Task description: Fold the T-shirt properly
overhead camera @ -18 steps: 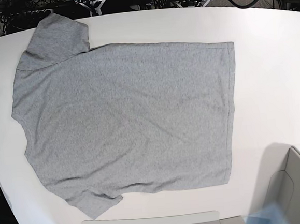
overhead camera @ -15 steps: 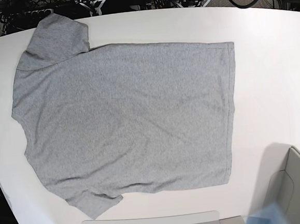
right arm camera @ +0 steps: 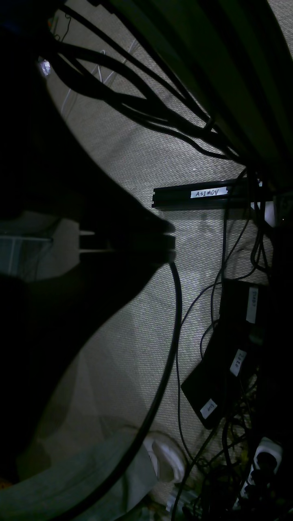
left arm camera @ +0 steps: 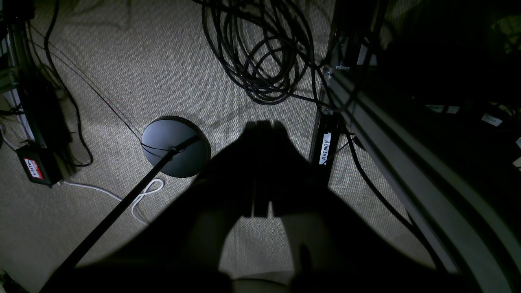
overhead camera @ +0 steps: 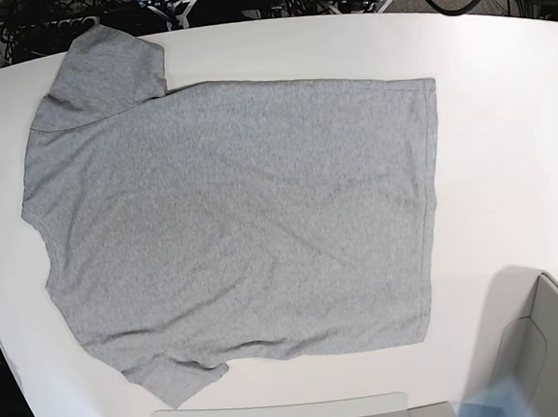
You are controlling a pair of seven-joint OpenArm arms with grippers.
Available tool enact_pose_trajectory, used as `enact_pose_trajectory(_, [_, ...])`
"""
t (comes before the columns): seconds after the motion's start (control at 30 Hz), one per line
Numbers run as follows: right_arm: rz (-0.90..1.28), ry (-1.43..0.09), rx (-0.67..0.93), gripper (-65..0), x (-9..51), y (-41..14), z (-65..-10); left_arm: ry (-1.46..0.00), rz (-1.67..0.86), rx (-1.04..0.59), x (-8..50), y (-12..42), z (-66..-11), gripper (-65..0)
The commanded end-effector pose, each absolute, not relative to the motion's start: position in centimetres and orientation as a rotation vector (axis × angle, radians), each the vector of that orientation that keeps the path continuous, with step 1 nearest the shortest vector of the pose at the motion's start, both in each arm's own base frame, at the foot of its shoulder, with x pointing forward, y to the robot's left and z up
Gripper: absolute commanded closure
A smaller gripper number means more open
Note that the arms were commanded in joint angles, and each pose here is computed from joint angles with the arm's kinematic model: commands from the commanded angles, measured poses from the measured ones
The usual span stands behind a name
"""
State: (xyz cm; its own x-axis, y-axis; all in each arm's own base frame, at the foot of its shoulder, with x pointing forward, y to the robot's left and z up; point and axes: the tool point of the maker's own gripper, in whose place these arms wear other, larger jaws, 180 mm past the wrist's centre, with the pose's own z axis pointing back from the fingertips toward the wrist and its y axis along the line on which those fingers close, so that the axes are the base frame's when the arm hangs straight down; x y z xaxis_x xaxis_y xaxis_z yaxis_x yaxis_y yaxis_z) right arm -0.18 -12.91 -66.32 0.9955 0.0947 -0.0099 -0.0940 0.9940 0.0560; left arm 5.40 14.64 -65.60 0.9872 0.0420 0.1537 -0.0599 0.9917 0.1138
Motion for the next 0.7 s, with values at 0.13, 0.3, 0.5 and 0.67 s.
enact_pose_trajectory(0.13, [0.105, -0.014, 0.042, -0.1, -0.7, -14.0, -66.1, -0.163, 0.054, 0.131, 5.2, 15.2, -65.5, -0.1])
enact_pose_trajectory(0.3, [0.123, -0.06, 0.03, -0.1, -2.0, -15.2, -65.1, -0.158, 0.043, 0.182, 3.8, 18.5, -65.2, -0.1])
enact_pose_trajectory(0.5, [0.183, -0.037, 0.028, -0.1, -5.5, -16.0, -64.2, -0.169, 0.025, 0.217, 1.0, 20.5, -64.1, 0.0])
enact_pose_trajectory(0.67, [0.232, -0.038, 0.039, -0.1, -8.0, -16.4, -63.0, -0.164, 0.014, 0.221, -2.0, 20.6, -63.2, 0.0])
